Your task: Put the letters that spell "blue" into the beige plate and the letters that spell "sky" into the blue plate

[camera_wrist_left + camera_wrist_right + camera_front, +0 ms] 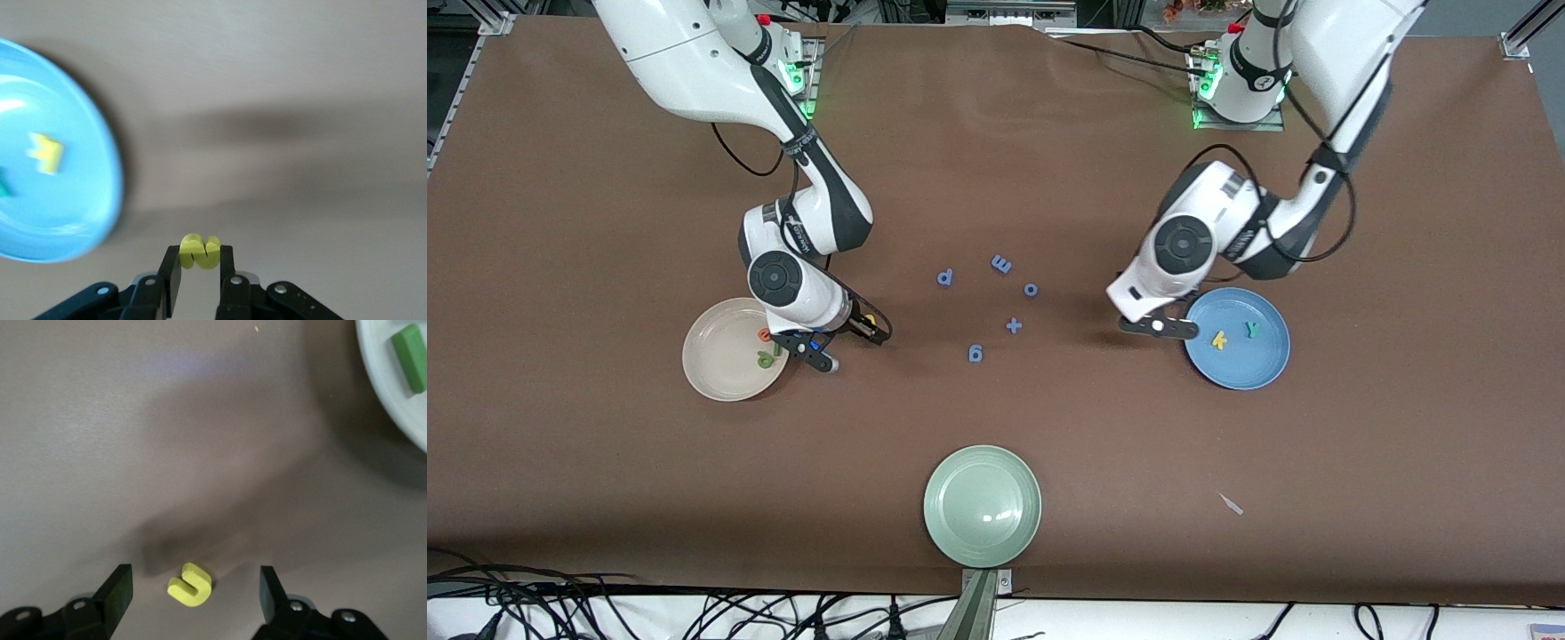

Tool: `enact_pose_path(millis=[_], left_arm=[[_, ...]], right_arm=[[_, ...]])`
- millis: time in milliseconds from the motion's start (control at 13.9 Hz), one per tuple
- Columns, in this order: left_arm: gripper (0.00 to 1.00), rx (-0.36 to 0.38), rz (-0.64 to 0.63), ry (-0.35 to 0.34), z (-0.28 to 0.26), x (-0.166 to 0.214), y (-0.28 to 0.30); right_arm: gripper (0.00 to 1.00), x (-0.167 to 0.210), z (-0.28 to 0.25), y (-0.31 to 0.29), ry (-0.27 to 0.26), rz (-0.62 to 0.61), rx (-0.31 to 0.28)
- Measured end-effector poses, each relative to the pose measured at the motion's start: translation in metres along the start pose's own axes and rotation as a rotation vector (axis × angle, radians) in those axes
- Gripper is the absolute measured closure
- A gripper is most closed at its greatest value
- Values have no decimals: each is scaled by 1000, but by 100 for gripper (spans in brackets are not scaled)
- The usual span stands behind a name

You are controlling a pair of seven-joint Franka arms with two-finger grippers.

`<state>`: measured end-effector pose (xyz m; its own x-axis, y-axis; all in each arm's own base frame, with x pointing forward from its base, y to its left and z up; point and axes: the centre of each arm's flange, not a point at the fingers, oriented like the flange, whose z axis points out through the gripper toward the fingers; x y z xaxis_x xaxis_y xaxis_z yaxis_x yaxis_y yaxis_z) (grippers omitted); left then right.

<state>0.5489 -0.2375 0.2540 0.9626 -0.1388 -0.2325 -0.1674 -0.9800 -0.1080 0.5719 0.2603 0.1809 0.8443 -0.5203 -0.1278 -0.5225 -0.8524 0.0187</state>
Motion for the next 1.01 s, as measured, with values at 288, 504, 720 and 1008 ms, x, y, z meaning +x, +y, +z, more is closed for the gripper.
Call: enact_pose_path(millis=[288, 504, 720, 1008], left_arm=[[73, -32, 42, -44, 21, 14, -106], [73, -49, 44, -74, 41, 14, -116], [61, -57, 46, -89, 51, 15, -115], [22, -55, 45, -90, 44, 16, -117]], right_arm=[[34, -6, 10, 3, 8, 9, 13], [50, -9, 7, 0, 9, 19, 19], [69, -11, 6, -2, 10, 18, 24], [70, -11, 4, -2, 13, 5, 26]])
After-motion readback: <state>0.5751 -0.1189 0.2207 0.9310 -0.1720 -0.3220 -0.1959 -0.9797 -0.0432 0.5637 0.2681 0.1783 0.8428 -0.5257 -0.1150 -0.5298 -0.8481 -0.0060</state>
